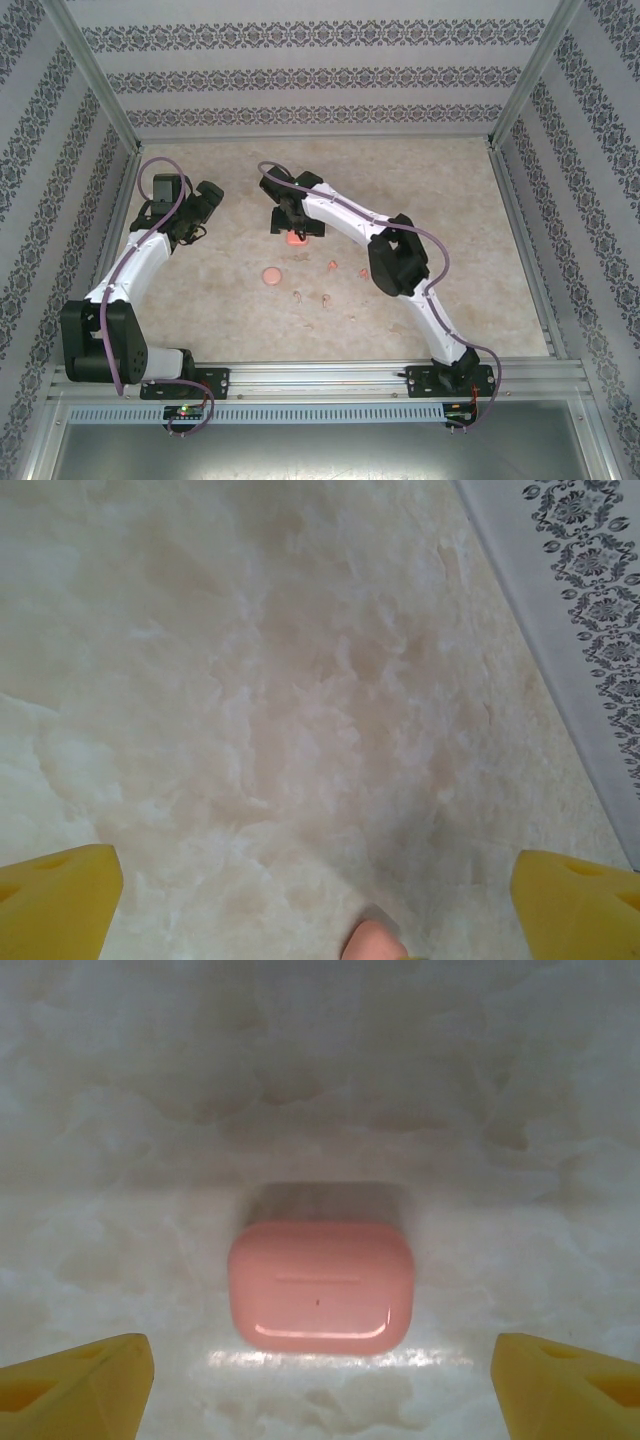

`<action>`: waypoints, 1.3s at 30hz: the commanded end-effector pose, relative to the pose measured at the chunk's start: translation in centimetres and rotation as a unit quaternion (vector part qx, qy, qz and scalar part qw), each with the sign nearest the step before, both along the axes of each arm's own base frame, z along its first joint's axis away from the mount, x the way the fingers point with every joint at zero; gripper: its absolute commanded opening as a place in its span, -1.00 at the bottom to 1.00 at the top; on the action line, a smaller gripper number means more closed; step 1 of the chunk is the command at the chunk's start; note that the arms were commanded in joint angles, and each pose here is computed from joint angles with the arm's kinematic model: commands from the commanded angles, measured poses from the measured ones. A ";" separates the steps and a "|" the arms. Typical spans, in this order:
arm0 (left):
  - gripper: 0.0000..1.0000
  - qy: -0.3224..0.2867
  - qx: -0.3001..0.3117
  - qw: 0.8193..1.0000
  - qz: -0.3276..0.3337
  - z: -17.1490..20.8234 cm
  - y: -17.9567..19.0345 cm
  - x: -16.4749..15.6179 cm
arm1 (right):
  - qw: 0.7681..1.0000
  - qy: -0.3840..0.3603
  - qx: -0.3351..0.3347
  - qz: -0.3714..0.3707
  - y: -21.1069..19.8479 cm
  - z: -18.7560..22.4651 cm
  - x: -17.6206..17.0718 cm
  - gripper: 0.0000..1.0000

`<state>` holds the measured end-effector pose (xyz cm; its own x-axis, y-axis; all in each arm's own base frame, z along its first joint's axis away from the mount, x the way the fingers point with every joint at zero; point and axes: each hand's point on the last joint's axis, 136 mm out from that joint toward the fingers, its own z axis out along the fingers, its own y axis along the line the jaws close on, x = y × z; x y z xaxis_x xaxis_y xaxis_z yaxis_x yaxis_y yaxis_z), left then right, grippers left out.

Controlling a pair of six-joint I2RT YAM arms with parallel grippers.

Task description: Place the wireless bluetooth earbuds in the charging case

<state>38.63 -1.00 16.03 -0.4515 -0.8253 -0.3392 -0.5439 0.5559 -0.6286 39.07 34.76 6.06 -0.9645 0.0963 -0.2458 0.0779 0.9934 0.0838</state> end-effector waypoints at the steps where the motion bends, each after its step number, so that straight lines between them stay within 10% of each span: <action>1: 0.99 0.012 -0.015 1.000 -0.002 -0.9 -0.1 -0.3 | 0.999 0.008 -0.048 -0.010 -1.1 -0.7 -0.2 0.72; 17: 0.99 0.011 -0.015 1.000 -0.019 -1.2 -0.4 0.0 | 0.998 0.039 -0.053 -0.010 -0.2 -4.6 -0.1 0.60; 28: 0.99 0.046 -0.025 0.997 -0.049 -1.5 -1.4 -0.2 | 0.999 0.036 -0.031 0.004 0.5 -4.3 0.1 -0.03; 39: 0.98 -0.157 -0.095 0.966 -0.180 1.5 -6.8 2.9 | 0.990 -0.061 0.119 -0.042 -1.3 7.1 3.7 -0.24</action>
